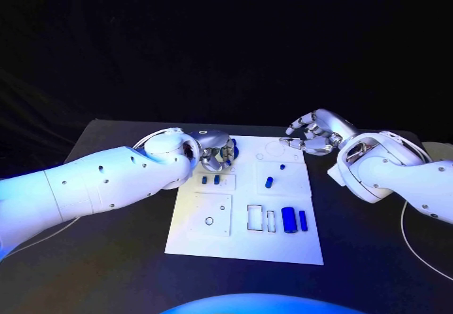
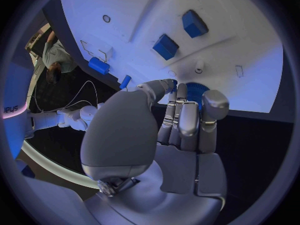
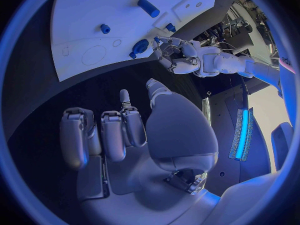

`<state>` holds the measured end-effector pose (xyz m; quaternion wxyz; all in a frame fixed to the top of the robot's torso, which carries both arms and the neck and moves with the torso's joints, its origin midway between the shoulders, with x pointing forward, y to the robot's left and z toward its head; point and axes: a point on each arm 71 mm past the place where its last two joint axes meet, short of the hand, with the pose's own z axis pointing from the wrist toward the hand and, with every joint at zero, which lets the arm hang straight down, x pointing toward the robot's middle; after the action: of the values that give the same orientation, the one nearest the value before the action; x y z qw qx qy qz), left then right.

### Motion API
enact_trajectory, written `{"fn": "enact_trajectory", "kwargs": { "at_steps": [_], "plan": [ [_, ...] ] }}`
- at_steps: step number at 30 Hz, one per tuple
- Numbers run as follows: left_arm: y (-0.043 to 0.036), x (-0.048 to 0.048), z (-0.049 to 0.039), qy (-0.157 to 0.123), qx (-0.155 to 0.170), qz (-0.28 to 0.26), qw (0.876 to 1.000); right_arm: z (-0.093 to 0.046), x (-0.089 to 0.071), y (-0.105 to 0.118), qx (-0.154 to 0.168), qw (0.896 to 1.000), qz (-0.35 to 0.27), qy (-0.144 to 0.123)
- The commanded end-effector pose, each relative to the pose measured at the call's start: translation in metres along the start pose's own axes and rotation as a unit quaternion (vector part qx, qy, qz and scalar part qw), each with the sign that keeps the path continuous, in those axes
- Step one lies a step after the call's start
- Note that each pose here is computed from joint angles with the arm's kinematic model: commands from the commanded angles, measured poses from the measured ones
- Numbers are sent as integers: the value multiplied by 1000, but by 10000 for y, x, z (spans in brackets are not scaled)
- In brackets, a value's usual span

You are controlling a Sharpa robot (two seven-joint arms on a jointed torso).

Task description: Assemble the parts on the task board

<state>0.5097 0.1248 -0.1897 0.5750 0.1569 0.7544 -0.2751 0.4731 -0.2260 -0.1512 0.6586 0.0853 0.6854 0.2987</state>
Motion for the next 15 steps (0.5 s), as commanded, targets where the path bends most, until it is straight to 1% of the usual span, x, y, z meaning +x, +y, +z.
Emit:
{"fn": "enact_trajectory", "kwargs": {
  "at_steps": [1, 3, 4, 6, 8, 12, 15],
  "plan": [
    [-5, -72, -39, -26, 4, -21, 999, -1, 3, 4, -4, 1000, -3, 1],
    [12, -97, -68, -30, 2, -25, 999, -2, 2, 3, -4, 1000, -3, 1],
    [32, -117, -98, -32, 1, -28, 999, -2, 2, 2, -4, 1000, -3, 1],
    [59, -131, -131, -32, -3, -31, 999, -3, 1, -1, -4, 1000, -3, 1],
    [86, -134, -157, -28, -6, -33, 999, -4, 0, -3, -3, 1000, -3, 1],
    [183, -130, -219, -15, -20, -37, 999, -7, -3, -9, -3, 1000, -3, 1],
    [248, -122, -250, -6, -29, -38, 999, -8, -3, -11, -2, 1000, -4, 1]
  ]
}}
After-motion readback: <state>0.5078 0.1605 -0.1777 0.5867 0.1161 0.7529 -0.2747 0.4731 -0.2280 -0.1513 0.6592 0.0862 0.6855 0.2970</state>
